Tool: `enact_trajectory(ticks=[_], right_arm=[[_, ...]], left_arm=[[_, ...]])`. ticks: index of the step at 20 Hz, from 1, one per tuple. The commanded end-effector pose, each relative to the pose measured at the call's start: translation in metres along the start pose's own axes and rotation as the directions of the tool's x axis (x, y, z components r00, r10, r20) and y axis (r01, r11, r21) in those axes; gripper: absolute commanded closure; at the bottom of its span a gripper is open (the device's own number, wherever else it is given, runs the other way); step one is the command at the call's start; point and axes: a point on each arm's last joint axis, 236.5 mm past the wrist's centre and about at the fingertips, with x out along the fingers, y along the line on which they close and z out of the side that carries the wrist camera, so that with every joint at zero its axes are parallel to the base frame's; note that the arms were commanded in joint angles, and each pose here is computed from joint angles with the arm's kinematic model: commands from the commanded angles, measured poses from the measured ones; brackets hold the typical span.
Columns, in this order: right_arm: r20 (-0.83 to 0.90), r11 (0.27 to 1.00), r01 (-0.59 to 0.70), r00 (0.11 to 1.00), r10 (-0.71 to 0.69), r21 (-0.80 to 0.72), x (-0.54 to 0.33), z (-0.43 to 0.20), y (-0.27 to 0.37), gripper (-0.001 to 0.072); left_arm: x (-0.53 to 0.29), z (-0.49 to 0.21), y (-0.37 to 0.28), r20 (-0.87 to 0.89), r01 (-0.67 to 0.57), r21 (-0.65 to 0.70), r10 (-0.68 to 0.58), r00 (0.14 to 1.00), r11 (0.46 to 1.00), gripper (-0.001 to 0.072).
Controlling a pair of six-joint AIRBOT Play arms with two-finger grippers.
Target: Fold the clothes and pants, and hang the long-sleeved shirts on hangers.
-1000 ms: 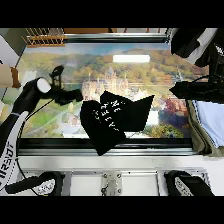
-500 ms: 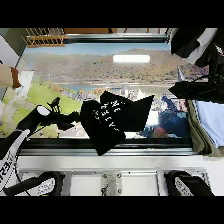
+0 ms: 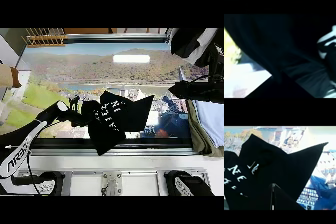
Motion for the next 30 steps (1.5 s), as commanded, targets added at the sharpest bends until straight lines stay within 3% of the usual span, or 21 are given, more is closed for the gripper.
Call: enact_trajectory(ticks=[1, 4, 5, 7, 8, 12, 16, 25, 26, 27, 28, 30], right_arm=[[-0.011, 0.994, 0.109, 0.994, -0.109, 0.022, 0.005, 0.0, -0.031, 0.0698], [-0.095, 0.963, 0.253, 0.965, -0.244, 0.09, 0.025, -0.008, -0.086, 0.0688], [-0.136, 0.958, 0.265, 0.959, -0.249, 0.112, 0.039, -0.013, -0.098, 0.0641], [-0.252, 0.947, 0.289, 0.936, -0.247, 0.143, 0.077, -0.033, -0.123, 0.0163], [-0.318, 0.941, 0.299, 0.918, -0.237, 0.16, 0.099, -0.047, -0.135, 0.0098], [-0.51, 0.921, 0.259, 0.856, -0.08, 0.291, 0.176, -0.106, -0.148, 0.0098], [-0.586, 0.912, 0.211, 0.81, 0.039, 0.353, 0.213, -0.14, -0.126, 0.0098], [-0.529, 0.956, 0.152, 0.849, 0.003, 0.249, 0.25, -0.137, -0.087, 0.0136], [-0.524, 0.958, 0.149, 0.852, 0.001, 0.244, 0.252, -0.136, -0.084, 0.0228], [-0.518, 0.961, 0.143, 0.856, 0.0, 0.235, 0.253, -0.135, -0.083, 0.0556], [-0.51, 0.966, 0.134, 0.86, -0.002, 0.221, 0.254, -0.133, -0.082, 0.0697], [-0.475, 0.976, 0.109, 0.88, -0.008, 0.186, 0.246, -0.117, -0.078, 0.0699]], left_arm=[[-0.035, 0.022, -0.014, 0.067, 0.045, 0.024, -0.047, 0.997, 0.999, 0.0701], [-0.094, 0.047, -0.007, 0.204, 0.075, 0.018, -0.077, 0.976, 0.997, 0.07], [-0.109, 0.051, -0.003, 0.241, 0.08, 0.009, -0.08, 0.967, 0.997, 0.07], [-0.133, 0.056, 0.004, 0.297, 0.088, -0.007, -0.082, 0.951, 0.996, 0.07], [-0.14, 0.058, 0.005, 0.317, 0.09, -0.01, -0.082, 0.945, 0.996, 0.07], [-0.151, 0.06, 0.006, 0.345, 0.092, -0.01, -0.083, 0.935, 0.996, 0.07], [-0.15, 0.06, 0.006, 0.343, 0.092, -0.011, -0.083, 0.936, 0.996, 0.07], [-0.15, 0.06, 0.006, 0.347, 0.092, -0.011, -0.082, 0.934, 0.996, 0.07], [-0.15, 0.061, 0.006, 0.347, 0.092, -0.011, -0.082, 0.934, 0.996, 0.07], [-0.15, 0.061, 0.006, 0.346, 0.092, -0.011, -0.082, 0.934, 0.996, 0.07], [-0.15, 0.06, 0.006, 0.345, 0.092, -0.011, -0.083, 0.935, 0.996, 0.07], [-0.157, 0.063, 0.006, 0.351, 0.087, -0.004, -0.081, 0.933, 0.996, 0.07]])
